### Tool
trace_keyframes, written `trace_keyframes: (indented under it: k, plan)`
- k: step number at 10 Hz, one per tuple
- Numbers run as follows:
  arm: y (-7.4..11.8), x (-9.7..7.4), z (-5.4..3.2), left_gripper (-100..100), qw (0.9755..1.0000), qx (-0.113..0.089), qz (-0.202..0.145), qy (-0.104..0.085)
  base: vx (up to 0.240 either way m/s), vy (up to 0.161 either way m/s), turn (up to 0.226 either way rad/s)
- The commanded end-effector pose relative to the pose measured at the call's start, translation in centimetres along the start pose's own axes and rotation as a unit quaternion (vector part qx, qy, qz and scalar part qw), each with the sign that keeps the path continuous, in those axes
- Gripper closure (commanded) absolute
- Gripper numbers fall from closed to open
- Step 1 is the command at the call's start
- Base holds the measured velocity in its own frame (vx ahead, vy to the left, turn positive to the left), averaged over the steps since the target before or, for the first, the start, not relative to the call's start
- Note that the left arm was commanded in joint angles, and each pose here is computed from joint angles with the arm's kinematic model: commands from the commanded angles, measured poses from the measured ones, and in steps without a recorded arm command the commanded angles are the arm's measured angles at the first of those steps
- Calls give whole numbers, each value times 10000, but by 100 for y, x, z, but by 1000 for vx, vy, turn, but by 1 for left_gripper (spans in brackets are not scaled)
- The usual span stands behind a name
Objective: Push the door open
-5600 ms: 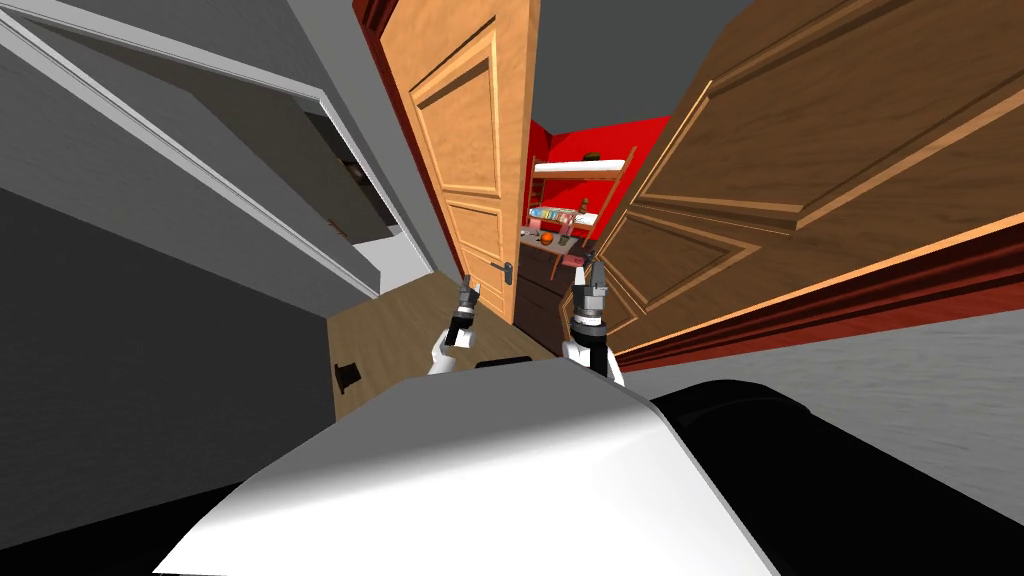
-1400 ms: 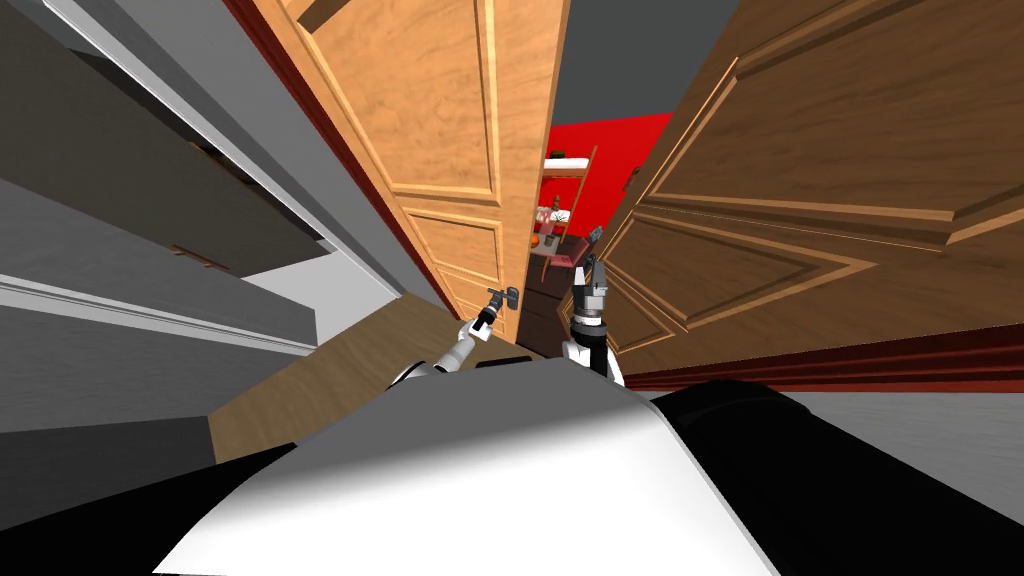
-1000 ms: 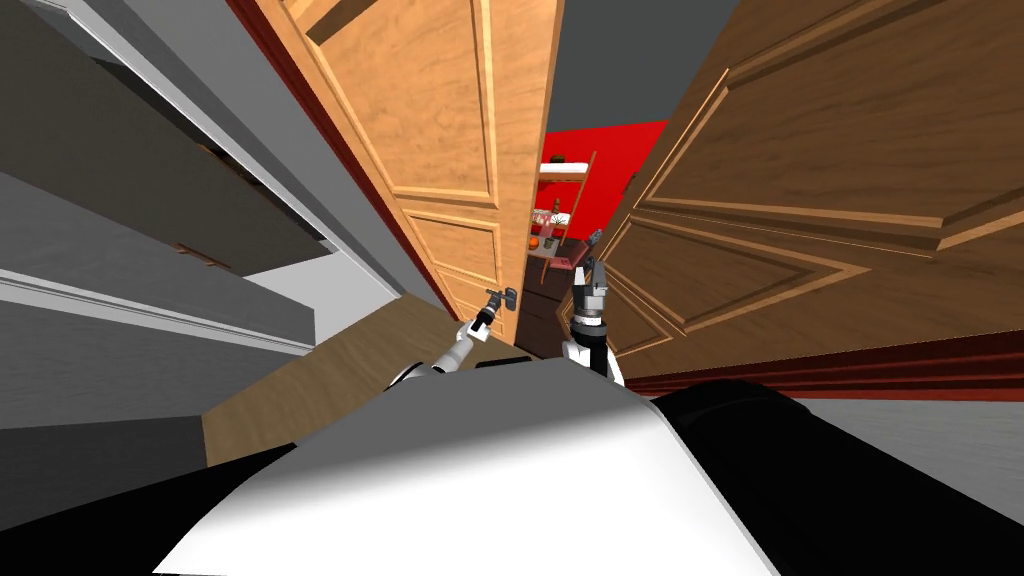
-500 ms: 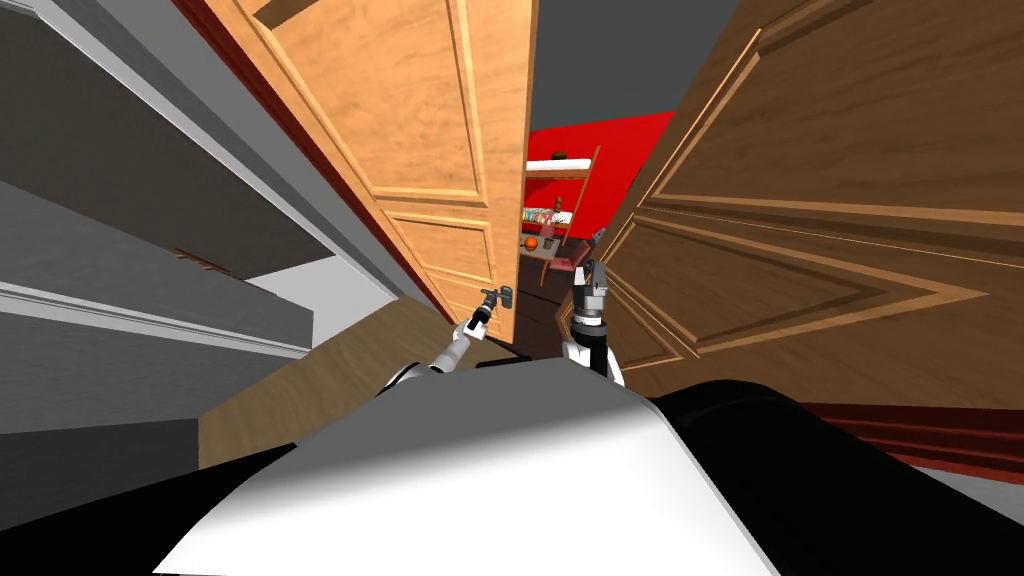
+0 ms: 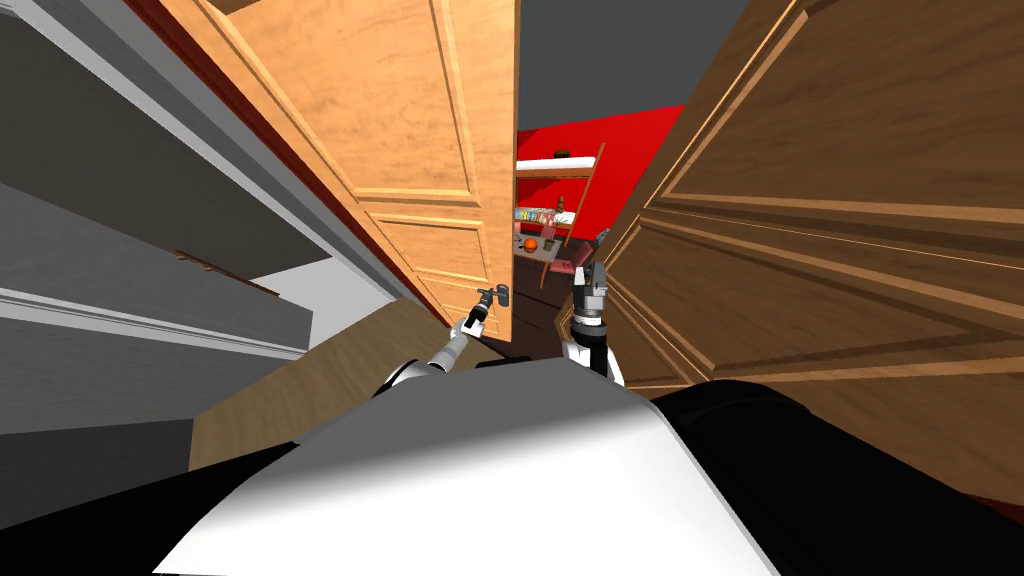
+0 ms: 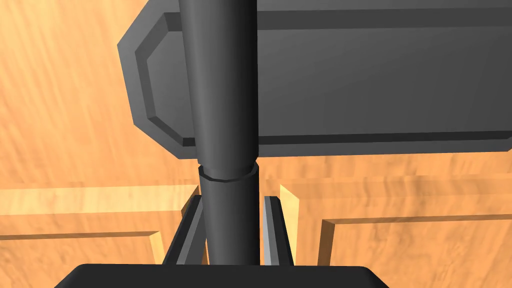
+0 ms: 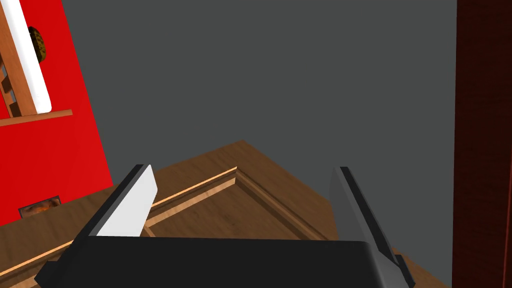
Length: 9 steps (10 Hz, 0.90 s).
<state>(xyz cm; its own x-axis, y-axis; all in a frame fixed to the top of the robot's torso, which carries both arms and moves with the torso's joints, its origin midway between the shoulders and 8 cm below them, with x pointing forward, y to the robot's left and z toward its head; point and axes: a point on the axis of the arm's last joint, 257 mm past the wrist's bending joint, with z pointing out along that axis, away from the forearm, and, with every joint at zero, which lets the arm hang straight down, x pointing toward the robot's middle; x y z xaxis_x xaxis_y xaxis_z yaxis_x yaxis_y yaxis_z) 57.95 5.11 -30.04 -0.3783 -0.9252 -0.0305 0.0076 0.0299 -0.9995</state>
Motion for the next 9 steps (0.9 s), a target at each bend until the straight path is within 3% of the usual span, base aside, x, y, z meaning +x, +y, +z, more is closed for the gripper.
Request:
trace_keyframes:
  k: [1, 6, 9]
  plan:
    - [-27, -166, -30, 100, 9999, 8, 48, -122, 88, -90, 52]
    - [-35, -447, -43, 100, 9992, 1, 46, -404, 82, -105, 50]
    - [-42, -599, -52, 100, 9983, 1, 20, -574, 115, -170, 94]
